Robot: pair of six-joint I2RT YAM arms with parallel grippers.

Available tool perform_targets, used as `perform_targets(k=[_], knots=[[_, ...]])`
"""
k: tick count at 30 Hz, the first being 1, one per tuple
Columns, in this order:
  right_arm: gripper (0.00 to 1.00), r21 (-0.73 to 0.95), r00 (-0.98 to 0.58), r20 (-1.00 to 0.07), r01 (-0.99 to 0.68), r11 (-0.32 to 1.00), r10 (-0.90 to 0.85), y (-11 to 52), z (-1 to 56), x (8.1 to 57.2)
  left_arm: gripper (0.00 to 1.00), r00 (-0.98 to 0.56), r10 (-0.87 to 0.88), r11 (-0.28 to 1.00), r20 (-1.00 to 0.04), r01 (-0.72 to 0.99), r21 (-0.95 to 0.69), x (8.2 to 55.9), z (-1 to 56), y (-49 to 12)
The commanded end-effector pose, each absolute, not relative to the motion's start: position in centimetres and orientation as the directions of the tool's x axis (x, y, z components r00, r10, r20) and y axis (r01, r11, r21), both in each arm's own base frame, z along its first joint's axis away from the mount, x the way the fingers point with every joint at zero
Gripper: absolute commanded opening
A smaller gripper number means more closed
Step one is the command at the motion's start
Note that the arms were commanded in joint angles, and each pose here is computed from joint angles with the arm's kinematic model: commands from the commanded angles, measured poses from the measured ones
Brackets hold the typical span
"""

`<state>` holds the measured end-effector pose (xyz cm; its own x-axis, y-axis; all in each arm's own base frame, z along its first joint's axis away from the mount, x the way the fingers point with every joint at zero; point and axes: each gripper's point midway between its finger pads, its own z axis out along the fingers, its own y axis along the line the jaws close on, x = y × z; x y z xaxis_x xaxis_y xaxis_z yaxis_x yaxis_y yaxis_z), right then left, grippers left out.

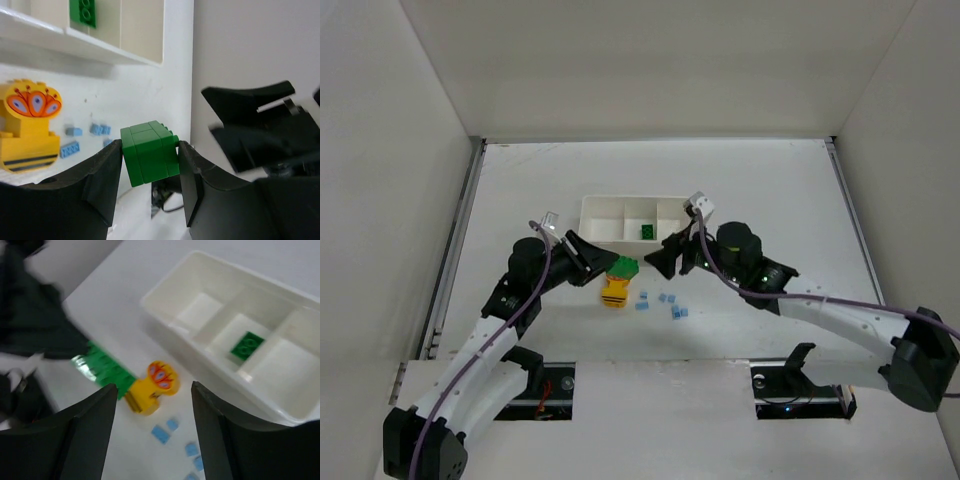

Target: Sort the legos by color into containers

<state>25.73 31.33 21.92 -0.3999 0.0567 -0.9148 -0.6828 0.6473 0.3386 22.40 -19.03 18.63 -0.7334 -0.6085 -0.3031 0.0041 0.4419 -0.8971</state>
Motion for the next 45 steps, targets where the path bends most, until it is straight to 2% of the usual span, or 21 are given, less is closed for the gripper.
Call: perform_targets(k=[1, 5, 10, 18, 28, 34, 40, 42, 45], knots=[[0.74, 0.238, -0.271, -0.962, -0.892, 0.385, -0.033, 33.9, 23.7, 19.1, 0.17, -0.825, -0.511, 0.351, -0.241, 0.055, -0.935, 20.4, 21.5, -20.9], [0.82, 0.213, -0.257, -0.964, -0.907, 0.363, -0.076, 33.6, 23.3, 18.0, 0.17, -0.897, -0.392, 0.300, -0.205, 0.086, -0.950, 17.8, 22.2, -22.5], [0.88, 0.215, -0.248, -0.966, -0.926, 0.310, -0.069, 33.4, 24.3, 16.6, 0.17, -0.926, -0.333, 0.270, -0.178, 0.087, -0.959, 16.0, 22.1, -23.1], [0.82, 0.258, -0.284, -0.956, -0.934, 0.248, -0.072, 33.6, 24.2, 15.3, 0.17, -0.936, -0.296, 0.254, -0.189, 0.113, -0.960, 15.2, 22.7, -23.7], [0.82, 0.300, -0.332, -0.936, -0.925, 0.234, -0.114, 34.7, 22.3, 15.1, 0.17, -0.937, -0.293, 0.250, -0.190, 0.117, -0.961, 15.6, 22.8, -24.0], [0.66, 0.309, -0.344, -0.933, -0.917, 0.253, -0.109, 35.4, 21.9, 15.8, 0.17, -0.939, -0.287, 0.246, -0.189, 0.118, -0.962, 15.6, 22.7, -24.3], [0.38, 0.313, -0.343, -0.936, -0.914, 0.259, -0.080, 35.6, 22.5, 16.2, 0.19, -0.938, -0.293, 0.253, -0.186, 0.111, -0.961, 15.7, 22.3, -24.2], [0.34, 0.325, -0.351, -0.935, -0.908, 0.263, -0.057, 35.7, 23.0, 16.3, 0.25, -0.931, -0.307, 0.253, -0.199, 0.122, -0.960, 16.0, 22.5, -24.2], [0.31, 0.351, -0.370, -0.929, -0.900, 0.260, -0.027, 35.8, 23.4, 16.2, 0.45, -0.898, -0.369, 0.249, -0.241, 0.154, -0.956, 17.3, 23.3, -23.7]])
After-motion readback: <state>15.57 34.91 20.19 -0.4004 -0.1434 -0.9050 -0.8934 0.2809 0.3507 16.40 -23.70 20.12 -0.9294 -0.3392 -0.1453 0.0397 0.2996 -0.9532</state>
